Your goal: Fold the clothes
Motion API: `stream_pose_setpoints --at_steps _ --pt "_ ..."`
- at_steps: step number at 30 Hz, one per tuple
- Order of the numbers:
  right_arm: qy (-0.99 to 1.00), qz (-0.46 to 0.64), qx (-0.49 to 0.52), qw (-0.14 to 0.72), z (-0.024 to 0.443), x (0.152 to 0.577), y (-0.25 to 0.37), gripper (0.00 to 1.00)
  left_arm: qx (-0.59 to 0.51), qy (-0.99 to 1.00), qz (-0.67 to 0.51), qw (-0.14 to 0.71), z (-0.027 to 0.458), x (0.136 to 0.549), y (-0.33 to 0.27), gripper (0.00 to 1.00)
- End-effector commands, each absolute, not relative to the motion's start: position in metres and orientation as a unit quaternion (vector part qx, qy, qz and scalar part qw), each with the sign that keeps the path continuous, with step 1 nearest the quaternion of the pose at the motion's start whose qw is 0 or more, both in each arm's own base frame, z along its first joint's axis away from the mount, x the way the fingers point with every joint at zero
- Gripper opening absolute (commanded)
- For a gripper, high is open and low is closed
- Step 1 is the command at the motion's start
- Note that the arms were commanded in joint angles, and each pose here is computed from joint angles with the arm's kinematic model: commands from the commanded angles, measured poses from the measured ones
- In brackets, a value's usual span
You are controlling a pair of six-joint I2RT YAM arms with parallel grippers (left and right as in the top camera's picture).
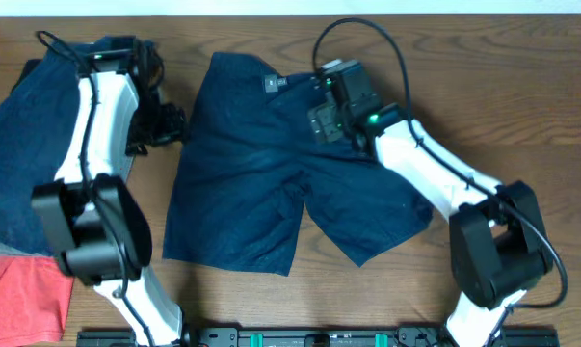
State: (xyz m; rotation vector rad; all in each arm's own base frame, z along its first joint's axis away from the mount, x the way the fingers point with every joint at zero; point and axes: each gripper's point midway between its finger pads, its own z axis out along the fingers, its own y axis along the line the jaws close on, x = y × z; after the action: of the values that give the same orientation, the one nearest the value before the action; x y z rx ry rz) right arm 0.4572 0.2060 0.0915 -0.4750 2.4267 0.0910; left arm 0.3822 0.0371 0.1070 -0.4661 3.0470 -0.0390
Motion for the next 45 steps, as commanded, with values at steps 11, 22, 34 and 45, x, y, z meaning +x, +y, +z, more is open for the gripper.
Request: stream_pose_setpoints --at_steps 11,22,34,45 --pt "0.947 0.121 -0.093 0.282 0.037 0.487 0.164 0.81 -0.118 0.986 -0.016 0.116 0.129 0.416 0.018 0.78" --pt "0.932 0.135 -0.062 0.330 0.026 0.517 0.166 0.81 -0.118 0.982 -0.018 0.149 0.133 0.432 0.019 0.78" --pt "0.936 0.078 -0.040 0.342 -0.003 0.529 0.148 0.47 -0.117 0.981 -0.018 0.156 0.134 0.435 0.019 0.78" --pt "0.931 0.011 -0.002 0.366 0.053 0.530 0.100 0.01 -0.117 0.979 -0.019 0.167 0.136 0.440 0.019 0.79"
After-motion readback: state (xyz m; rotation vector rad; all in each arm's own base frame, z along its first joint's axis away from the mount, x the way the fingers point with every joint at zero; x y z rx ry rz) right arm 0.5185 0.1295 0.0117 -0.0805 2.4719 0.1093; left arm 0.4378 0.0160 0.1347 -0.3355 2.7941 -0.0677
